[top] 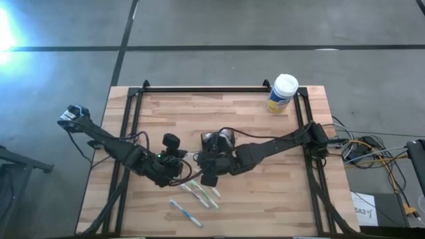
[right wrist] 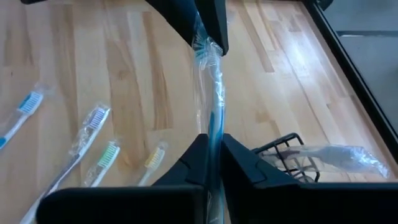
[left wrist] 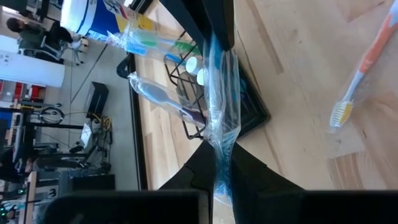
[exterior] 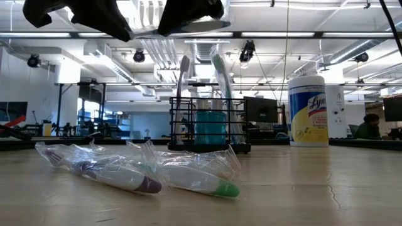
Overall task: Pick & Place toothbrushing station
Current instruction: Put the top blue toothbrush into the black wire organizer
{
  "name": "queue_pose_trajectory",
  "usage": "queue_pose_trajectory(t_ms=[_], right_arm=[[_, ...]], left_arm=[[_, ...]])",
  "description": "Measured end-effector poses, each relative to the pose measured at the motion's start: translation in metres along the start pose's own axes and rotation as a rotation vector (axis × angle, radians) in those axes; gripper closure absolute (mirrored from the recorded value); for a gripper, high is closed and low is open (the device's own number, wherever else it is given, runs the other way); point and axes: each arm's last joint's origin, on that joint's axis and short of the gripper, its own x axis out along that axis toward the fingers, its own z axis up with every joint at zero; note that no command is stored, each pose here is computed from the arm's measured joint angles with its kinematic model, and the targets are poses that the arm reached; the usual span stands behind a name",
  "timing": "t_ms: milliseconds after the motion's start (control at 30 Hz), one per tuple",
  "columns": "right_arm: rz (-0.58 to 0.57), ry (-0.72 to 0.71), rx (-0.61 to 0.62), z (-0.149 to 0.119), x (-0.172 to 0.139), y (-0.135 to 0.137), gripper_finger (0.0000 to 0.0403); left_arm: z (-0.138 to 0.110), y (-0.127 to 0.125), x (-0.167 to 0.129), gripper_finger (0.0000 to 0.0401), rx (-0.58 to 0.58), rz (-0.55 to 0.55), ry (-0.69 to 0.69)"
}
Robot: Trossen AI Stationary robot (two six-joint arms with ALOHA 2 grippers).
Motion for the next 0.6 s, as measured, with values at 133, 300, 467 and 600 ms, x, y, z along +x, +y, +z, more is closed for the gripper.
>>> queue_pose_trajectory(t_ms=[133,300,467,600], right_arm=[[0.002,-0.002,-0.004,0.0,0.0,0.001,0.0386],[-0.007,-0.012,-0.003,0.001,-0.001,0.0,0.0388],[-0.027,-0.029,-0.008,0.003,-0.005,0.0,0.0389],[-0.038,-0.047,-0.017,0.003,-0.014,0.002,0.0389]], left_arm=[[0.002,0.001,-0.002,0.0376,0.0,-0.004,-0.007],[0.005,0.007,-0.011,0.035,-0.026,0.036,-0.009],[0.004,0.018,-0.03,0.0299,-0.08,0.037,-0.047],[-0.003,0.026,-0.047,0.0263,-0.133,0.034,-0.107]])
